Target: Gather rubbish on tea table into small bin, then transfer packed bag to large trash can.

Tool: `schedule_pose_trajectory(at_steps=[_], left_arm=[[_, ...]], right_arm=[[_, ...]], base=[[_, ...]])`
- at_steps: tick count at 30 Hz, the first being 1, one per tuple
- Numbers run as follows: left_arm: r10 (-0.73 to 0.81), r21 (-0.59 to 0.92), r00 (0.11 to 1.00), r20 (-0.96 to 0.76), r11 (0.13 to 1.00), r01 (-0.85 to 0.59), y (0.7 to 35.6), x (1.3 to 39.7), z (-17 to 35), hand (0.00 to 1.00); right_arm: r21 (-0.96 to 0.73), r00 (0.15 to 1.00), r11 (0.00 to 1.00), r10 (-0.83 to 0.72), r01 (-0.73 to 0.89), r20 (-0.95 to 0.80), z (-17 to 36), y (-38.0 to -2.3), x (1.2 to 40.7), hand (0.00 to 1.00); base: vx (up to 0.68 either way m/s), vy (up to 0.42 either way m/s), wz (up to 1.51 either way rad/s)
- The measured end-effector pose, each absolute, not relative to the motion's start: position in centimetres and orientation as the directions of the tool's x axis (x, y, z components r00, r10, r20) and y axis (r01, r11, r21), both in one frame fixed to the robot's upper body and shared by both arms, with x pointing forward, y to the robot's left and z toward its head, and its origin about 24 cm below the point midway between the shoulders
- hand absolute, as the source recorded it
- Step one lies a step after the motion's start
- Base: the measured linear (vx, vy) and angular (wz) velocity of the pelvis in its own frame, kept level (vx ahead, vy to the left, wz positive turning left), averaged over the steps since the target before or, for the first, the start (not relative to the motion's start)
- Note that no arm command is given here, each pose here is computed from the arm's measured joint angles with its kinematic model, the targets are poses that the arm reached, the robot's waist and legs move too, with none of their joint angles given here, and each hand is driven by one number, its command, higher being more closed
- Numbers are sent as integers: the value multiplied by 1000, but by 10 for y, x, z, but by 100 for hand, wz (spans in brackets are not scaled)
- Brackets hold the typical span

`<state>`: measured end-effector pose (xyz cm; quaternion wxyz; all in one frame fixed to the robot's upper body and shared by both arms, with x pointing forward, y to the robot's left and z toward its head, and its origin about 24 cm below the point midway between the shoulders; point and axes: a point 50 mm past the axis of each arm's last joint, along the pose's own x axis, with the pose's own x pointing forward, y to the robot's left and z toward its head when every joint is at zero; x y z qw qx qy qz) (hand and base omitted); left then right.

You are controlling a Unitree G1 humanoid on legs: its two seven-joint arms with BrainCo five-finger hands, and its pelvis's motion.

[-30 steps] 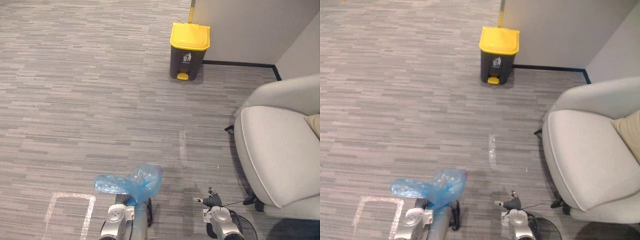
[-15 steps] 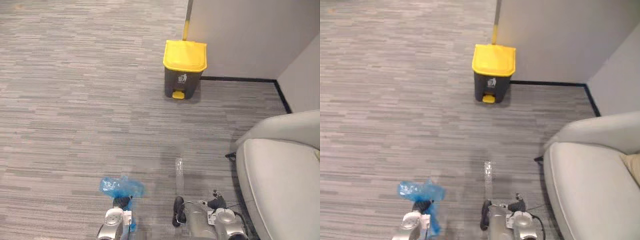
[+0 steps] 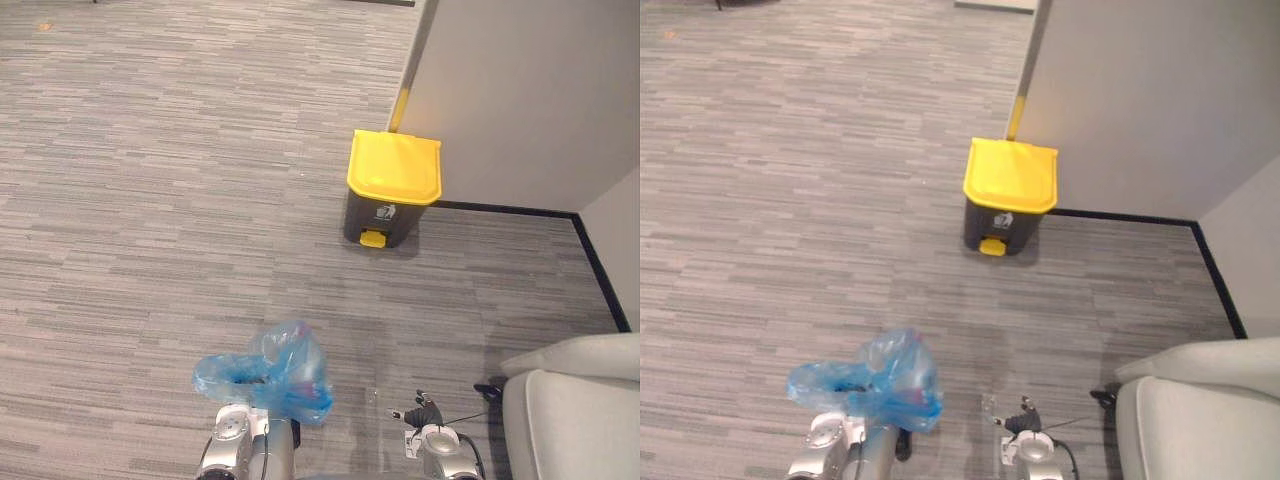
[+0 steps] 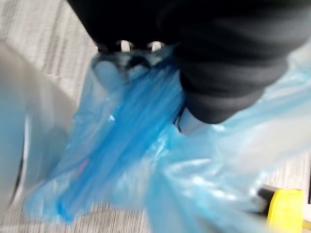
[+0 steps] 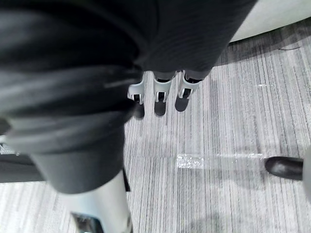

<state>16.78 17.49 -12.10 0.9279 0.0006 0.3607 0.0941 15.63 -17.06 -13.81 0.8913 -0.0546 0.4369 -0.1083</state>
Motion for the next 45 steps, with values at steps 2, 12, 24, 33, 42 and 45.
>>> schedule_pose_trajectory(at_steps=[2,12,24,33,42,45], left_arm=[[178,76,708,-683,982,-173,176,160,-124,100],[192,109,664,-723,980,-166,182,151,-132,100],[170,45,694,-700,980,-195,171,158,-127,100],[157,56,689,-708,984,-167,171,157,-129,100],[197,124,630,-751,980,-158,186,141,-138,100],[182,106,614,-768,982,-159,178,138,-142,100]], right_arm=[[-182,594,973,-231,143,-771,-139,-166,156,0],[-198,619,975,-219,102,-755,-136,-162,158,0],[-211,601,973,-227,98,-767,-138,-168,156,0],[-203,563,970,-244,136,-789,-143,-169,143,0],[-206,549,973,-229,104,-803,-147,-167,142,0],[-233,536,964,-265,128,-801,-147,-181,138,0]], base=[[402,234,-57],[460,-2,6],[441,-67,-6],[261,219,-7],[343,-2,-17],[233,-77,-3]])
